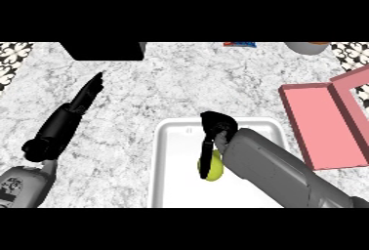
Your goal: Pick the pear from the tray and place it in the cardboard box
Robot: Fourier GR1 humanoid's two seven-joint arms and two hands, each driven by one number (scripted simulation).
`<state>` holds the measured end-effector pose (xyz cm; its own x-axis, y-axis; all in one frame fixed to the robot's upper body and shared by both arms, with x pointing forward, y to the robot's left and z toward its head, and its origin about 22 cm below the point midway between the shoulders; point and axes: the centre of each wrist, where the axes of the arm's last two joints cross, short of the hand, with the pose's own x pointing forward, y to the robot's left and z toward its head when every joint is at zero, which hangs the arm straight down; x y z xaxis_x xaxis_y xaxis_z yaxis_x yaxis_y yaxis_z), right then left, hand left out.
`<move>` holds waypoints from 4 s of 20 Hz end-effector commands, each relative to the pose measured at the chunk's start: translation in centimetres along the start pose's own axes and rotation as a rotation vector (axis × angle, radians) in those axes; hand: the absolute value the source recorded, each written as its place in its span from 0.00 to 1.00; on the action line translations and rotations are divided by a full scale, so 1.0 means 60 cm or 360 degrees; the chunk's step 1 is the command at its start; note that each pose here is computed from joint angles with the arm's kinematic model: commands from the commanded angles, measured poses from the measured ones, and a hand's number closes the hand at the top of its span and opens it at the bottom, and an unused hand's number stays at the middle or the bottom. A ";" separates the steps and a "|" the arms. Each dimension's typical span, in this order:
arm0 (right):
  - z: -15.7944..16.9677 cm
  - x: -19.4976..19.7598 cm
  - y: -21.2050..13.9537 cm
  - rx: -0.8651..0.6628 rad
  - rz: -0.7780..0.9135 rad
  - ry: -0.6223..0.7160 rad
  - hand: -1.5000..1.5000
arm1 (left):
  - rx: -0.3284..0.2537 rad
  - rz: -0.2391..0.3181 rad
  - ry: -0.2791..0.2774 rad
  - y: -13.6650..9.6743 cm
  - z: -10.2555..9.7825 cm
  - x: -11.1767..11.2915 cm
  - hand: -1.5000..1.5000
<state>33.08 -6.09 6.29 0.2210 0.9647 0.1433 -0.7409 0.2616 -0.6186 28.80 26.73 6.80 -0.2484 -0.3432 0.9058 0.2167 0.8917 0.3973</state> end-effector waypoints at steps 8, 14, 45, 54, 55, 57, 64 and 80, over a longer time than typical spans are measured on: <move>-0.019 0.005 0.052 0.0037 0.0114 0.0309 0.00 | -0.0014 -0.0001 -0.0018 -0.001 0.009 -0.005 0.50; -0.036 -0.029 0.063 0.0070 0.0058 0.0274 0.00 | -0.0002 -0.0017 0.0000 0.010 -0.002 0.013 0.50; -0.038 -0.001 -0.231 -0.1618 0.0112 -0.0022 1.00 | -0.0059 0.0021 -0.0052 -0.012 -0.023 0.013 0.50; 0.030 -0.023 -0.332 -0.2051 -0.0566 0.0279 1.00 | -0.0008 0.0015 -0.0004 -0.008 0.005 -0.020 0.50; 0.025 -0.038 -0.336 -0.2111 -0.0559 0.0356 1.00 | 0.0016 -0.0004 0.0004 0.015 -0.006 -0.013 0.50; 0.025 -0.058 -0.343 -0.2129 -0.0590 0.0464 1.00 | 0.0002 -0.0014 -0.0008 0.020 0.009 -0.011 0.50; 0.038 -0.189 -0.386 -0.2233 -0.0735 0.0604 1.00 | -0.0007 0.0017 0.0021 -0.021 0.004 -0.017 0.50; 0.021 -0.431 -0.338 -0.1264 -0.0710 0.0785 1.00 | 0.0024 -0.0008 0.0019 0.003 0.009 -0.017 0.50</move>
<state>42.85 -33.91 16.55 0.7305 0.6228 0.2801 0.1525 0.2511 -0.9559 28.68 27.39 6.27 -0.2363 -0.3531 0.9052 0.2007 0.8938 0.4010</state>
